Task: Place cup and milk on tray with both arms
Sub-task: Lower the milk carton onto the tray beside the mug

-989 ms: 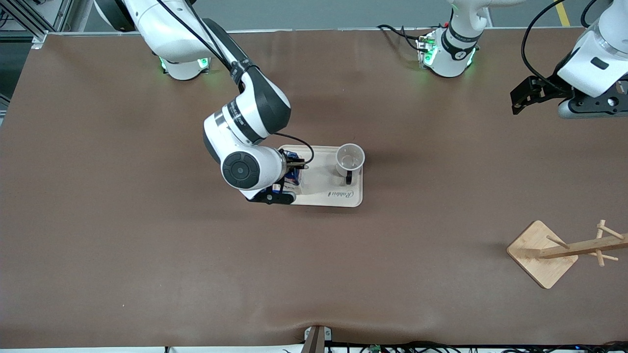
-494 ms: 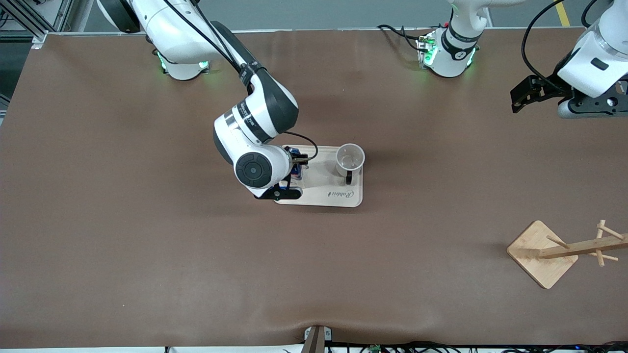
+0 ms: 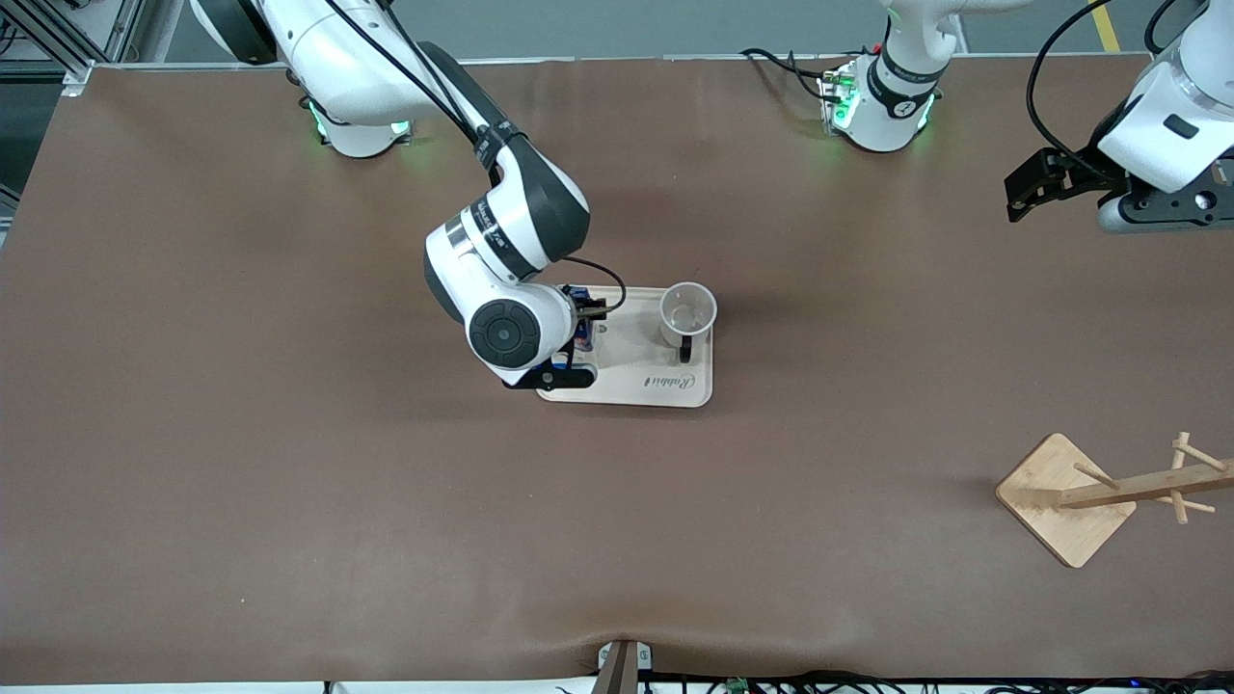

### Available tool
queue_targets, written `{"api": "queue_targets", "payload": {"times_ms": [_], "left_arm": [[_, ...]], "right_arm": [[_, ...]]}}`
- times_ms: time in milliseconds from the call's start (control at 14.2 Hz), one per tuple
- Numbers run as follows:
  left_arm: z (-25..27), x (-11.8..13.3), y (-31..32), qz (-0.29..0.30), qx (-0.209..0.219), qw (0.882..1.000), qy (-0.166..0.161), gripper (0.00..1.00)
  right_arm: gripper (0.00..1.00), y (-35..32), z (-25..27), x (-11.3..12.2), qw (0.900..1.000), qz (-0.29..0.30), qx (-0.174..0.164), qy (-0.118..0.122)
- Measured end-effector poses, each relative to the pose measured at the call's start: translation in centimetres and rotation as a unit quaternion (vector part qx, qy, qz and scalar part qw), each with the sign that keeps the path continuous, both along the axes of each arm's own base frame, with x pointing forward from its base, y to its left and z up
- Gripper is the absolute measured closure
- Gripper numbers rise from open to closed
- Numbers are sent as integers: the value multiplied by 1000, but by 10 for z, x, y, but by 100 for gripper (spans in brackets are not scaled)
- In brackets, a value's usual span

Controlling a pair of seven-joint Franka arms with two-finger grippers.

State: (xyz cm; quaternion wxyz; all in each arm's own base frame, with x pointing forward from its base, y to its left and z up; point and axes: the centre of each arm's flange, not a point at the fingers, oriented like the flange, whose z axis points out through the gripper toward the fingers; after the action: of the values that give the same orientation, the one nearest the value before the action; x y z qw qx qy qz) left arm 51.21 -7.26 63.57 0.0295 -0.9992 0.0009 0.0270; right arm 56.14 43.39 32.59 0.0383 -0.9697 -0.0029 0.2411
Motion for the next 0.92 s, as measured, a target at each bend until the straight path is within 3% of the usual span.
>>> {"api": "queue_targets", "payload": {"times_ms": [71, 141, 918], "left_arm": [[0, 0, 0, 0, 0, 1000, 0, 0], [0, 0, 0, 0, 0, 1000, 0, 0], [0, -1, 0, 0, 0, 1000, 3, 0]], "right_arm": [[2, 0, -3, -1, 1000, 1, -1, 2], [0, 0, -5, -2, 1000, 1, -3, 3], [0, 1, -5, -3, 1000, 2, -3, 3]]}}
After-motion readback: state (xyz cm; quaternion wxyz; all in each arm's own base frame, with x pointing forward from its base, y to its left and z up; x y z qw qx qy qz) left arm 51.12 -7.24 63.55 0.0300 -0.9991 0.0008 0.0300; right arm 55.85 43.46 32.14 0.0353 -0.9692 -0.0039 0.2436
